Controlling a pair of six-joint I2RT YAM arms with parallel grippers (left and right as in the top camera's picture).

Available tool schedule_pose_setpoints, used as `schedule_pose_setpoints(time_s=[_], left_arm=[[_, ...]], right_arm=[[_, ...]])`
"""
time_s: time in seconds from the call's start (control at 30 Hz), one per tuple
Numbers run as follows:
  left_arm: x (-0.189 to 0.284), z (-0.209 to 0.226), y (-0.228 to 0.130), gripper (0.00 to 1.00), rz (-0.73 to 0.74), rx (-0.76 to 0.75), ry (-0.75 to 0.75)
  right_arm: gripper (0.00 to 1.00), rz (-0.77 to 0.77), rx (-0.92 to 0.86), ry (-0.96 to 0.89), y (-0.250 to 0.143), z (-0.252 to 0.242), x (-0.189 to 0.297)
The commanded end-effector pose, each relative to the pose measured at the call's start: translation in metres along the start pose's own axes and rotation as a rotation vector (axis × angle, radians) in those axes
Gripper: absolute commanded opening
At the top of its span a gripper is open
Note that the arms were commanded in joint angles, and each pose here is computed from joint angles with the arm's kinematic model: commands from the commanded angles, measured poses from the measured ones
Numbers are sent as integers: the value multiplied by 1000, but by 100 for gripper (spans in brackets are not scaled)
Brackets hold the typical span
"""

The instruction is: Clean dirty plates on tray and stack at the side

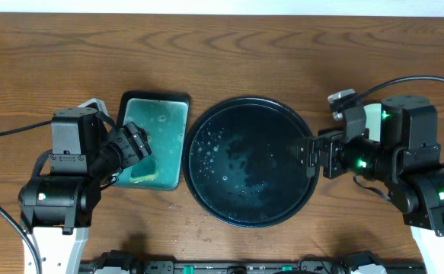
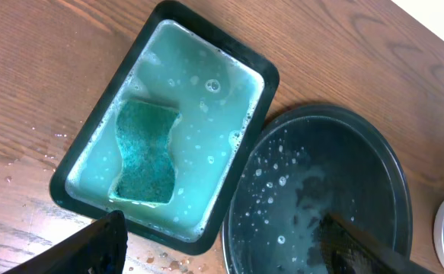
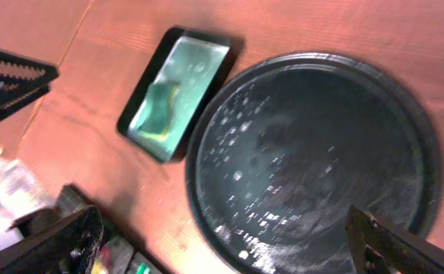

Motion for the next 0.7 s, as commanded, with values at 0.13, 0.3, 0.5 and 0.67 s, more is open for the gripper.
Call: schedule_pose_setpoints(time_s=[0.13,0.3,0.5,0.67], left_arm=[[6,-3,5,80,-17,-6,-17],[6,-3,5,81,-17,-6,-17],[6,-3,5,80,-17,-6,-17],[6,-3,5,81,-17,-6,-17]], right_arm=[[99,-283,330,-28,31,-6,-11],[99,-443,406,6,-4,-22,-16],[99,-589,413,-61,-64,-62,-11],[99,-696,403,-132,-93,-94,-14]])
Point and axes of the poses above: each gripper's point midway between its finger pads, its own x axis back along the fingers, its own z axis along the line the jaws close on, y = z × x, the point moved 4 cm from there along x, back along the fingers, and after that the axes turned 9 degrees about -x, right-handed, at the moved point
